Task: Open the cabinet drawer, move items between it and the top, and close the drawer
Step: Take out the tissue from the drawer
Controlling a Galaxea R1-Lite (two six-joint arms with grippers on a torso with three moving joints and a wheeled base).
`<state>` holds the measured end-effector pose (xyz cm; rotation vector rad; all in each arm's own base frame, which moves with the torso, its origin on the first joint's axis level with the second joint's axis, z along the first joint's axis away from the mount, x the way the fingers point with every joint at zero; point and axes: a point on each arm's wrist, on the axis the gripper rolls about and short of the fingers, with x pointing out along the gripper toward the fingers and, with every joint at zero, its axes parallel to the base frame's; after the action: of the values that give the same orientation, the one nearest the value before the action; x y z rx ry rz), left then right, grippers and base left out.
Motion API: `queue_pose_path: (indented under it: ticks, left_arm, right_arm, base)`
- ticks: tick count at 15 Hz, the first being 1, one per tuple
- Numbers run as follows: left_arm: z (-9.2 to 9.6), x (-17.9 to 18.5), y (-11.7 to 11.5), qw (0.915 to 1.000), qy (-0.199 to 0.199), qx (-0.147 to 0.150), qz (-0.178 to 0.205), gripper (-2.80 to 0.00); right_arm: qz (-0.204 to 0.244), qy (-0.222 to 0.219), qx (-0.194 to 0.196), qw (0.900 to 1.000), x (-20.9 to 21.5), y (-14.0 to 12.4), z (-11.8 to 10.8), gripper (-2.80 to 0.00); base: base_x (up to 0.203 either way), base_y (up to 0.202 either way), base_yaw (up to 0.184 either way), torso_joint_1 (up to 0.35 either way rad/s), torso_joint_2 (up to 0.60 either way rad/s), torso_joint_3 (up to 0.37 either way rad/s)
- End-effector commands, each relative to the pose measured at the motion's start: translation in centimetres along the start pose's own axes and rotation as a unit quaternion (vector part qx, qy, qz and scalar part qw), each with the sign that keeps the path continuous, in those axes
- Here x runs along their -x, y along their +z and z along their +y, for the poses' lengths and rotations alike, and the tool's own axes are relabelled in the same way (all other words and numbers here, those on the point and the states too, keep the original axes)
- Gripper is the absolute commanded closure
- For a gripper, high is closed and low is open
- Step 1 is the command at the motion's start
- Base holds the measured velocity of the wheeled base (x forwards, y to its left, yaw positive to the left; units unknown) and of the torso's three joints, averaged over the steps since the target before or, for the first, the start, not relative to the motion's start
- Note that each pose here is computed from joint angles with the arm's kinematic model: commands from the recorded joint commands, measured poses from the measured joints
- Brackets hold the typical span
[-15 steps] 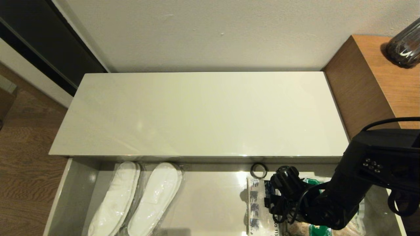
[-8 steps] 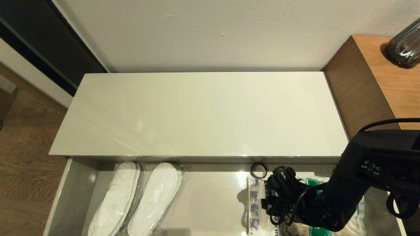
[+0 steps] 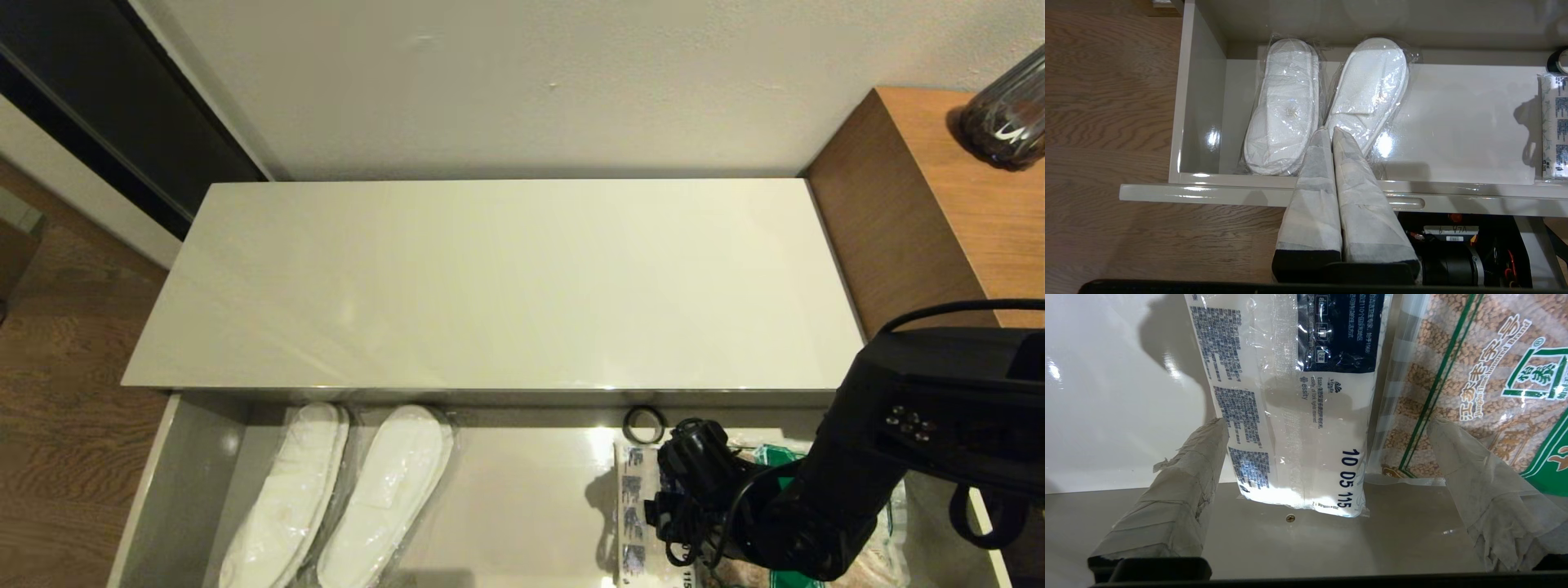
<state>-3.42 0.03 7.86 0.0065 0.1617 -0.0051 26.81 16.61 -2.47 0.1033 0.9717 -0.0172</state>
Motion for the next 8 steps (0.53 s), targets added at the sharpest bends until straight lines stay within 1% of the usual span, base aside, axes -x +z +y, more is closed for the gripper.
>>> queue_pose_path:
  ticks: [1,8]
  left_arm:
    - [0.0,0.0,-0.01,1.0,0.0,0.0,0.0,0.0]
    - [0.0,0.0,-0.01,1.0,0.001,0.0,0.0,0.0]
  right_arm:
    - [0.003,-0.001,0.001,1.0,-0.29,-0.24,0.14,-2.8]
    - [0.002,-0.004,0.003,1.0,-0.56,-0.33,0.34,-2.8]
  base:
    - [0.0,0.0,0.0,0.0,0.0,0.0]
    - [0.0,0.0,0.0,0.0,0.0,0.0]
